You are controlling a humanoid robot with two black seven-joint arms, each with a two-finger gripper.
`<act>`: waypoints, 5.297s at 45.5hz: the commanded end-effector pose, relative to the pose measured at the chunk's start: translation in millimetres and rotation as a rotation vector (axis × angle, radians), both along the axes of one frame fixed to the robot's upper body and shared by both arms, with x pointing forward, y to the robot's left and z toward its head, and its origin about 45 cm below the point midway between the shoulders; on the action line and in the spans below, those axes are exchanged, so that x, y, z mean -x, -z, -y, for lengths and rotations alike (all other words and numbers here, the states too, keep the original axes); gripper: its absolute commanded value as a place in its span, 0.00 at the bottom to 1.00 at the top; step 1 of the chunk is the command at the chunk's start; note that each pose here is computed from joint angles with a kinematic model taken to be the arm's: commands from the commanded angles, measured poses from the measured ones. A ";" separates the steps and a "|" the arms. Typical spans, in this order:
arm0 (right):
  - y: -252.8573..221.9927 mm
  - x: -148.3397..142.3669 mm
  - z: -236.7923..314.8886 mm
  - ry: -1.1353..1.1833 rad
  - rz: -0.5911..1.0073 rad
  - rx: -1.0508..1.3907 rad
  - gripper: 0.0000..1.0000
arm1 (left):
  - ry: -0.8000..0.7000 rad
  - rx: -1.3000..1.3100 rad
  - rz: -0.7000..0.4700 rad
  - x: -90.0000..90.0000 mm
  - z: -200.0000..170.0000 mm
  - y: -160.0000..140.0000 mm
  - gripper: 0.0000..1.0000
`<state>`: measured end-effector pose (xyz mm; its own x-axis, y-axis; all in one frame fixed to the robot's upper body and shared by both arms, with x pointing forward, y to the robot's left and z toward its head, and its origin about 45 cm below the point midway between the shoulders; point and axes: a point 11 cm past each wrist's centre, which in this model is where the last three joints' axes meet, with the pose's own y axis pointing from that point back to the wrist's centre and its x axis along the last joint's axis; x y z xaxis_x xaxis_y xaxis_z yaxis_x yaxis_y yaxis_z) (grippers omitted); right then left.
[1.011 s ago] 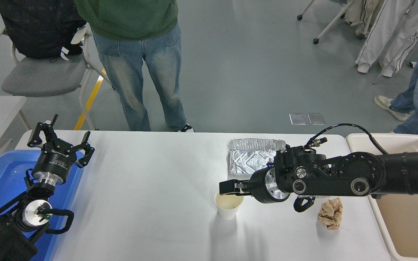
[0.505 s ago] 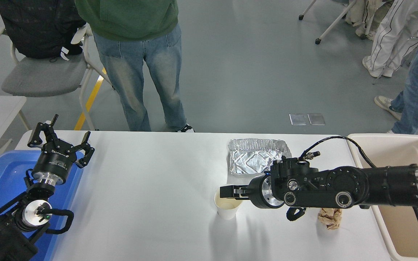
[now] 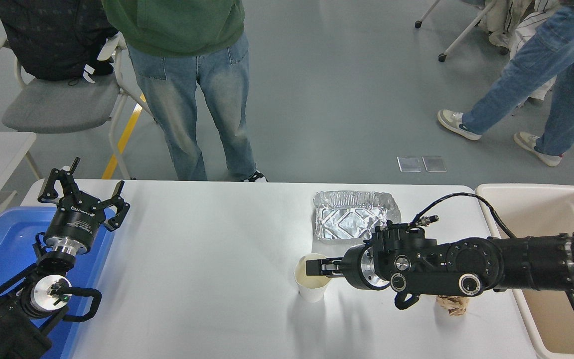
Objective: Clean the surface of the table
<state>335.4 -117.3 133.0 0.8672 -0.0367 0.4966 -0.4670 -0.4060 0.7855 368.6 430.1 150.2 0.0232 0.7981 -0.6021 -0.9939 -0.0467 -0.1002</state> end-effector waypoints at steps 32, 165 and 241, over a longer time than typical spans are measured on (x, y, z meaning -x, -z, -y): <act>-22.1 -8.9 -11.0 -0.084 0.026 -0.066 0.00 | 0.000 0.000 0.000 0.0 0.2 0.1 0.99; -92.6 27.2 509.4 0.909 0.262 0.100 0.00 | 0.001 0.000 -0.001 0.0 0.5 0.4 0.99; 32.7 36.5 475.3 1.096 0.433 0.350 0.75 | 0.000 -0.001 0.000 0.1 -0.3 -0.1 0.99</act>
